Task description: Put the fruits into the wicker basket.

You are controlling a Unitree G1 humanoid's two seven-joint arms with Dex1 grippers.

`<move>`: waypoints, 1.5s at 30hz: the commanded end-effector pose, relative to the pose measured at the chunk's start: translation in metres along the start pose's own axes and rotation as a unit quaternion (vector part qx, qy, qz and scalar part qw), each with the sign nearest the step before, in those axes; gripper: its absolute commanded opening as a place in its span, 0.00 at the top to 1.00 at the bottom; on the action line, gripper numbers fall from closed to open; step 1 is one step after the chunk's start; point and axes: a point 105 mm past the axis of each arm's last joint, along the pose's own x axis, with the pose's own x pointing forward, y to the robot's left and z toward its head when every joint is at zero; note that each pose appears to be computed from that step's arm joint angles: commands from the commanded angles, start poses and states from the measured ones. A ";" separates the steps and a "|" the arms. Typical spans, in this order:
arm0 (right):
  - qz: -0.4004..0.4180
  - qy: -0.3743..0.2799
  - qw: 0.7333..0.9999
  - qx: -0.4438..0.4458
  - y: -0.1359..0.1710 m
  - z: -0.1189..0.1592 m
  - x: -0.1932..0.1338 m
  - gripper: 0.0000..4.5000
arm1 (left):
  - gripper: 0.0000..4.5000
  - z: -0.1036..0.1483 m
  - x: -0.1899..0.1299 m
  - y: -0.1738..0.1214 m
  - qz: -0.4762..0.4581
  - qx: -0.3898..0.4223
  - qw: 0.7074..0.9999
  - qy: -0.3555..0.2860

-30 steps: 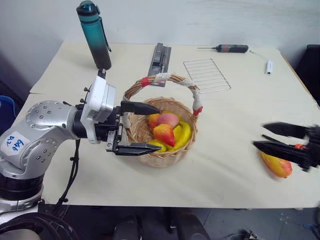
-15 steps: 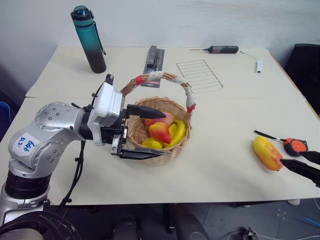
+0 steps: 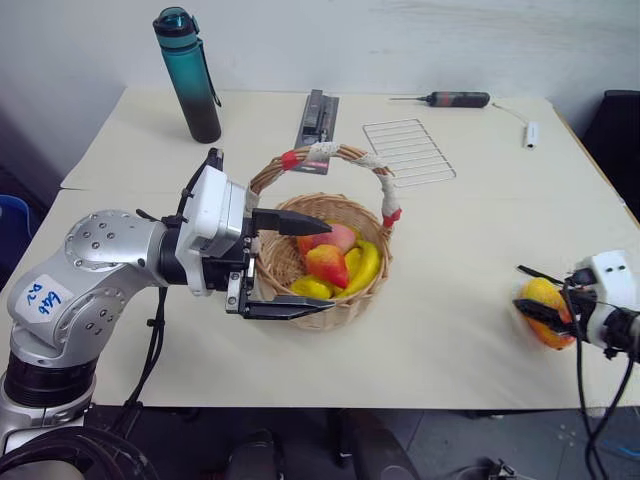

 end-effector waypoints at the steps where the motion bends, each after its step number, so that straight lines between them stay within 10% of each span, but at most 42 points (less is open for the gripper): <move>1: -0.014 -0.011 1.000 0.000 -0.005 0.004 -0.005 0.09 | 0.00 0.013 -0.008 0.007 0.015 0.020 1.000 -0.007; 6: 0.058 -0.067 0.996 -0.006 0.015 0.025 -0.016 0.41 | 0.00 0.013 -0.012 0.013 0.025 0.021 0.999 -0.004; 17: 0.482 -0.143 0.845 -0.181 0.178 0.097 -0.068 0.41 | 0.00 0.007 -0.034 0.018 0.038 0.010 0.999 0.035; 26: 0.559 -0.227 0.754 -0.262 0.278 0.148 -0.054 0.41 | 0.00 0.005 -0.042 0.025 0.057 0.024 0.996 0.058; 34: 0.490 -0.272 0.791 -0.246 0.318 0.185 -0.023 0.41 | 0.00 0.012 -0.047 0.024 0.078 0.028 0.995 0.058; 39: 0.481 -0.257 0.806 -0.231 0.313 0.183 -0.017 0.04 | 0.00 0.012 -0.046 0.023 0.078 0.029 0.995 0.058; 45: 0.544 -0.256 0.773 -0.203 0.300 0.172 -0.051 0.01 | 0.00 0.013 -0.044 0.024 0.073 0.029 0.995 0.055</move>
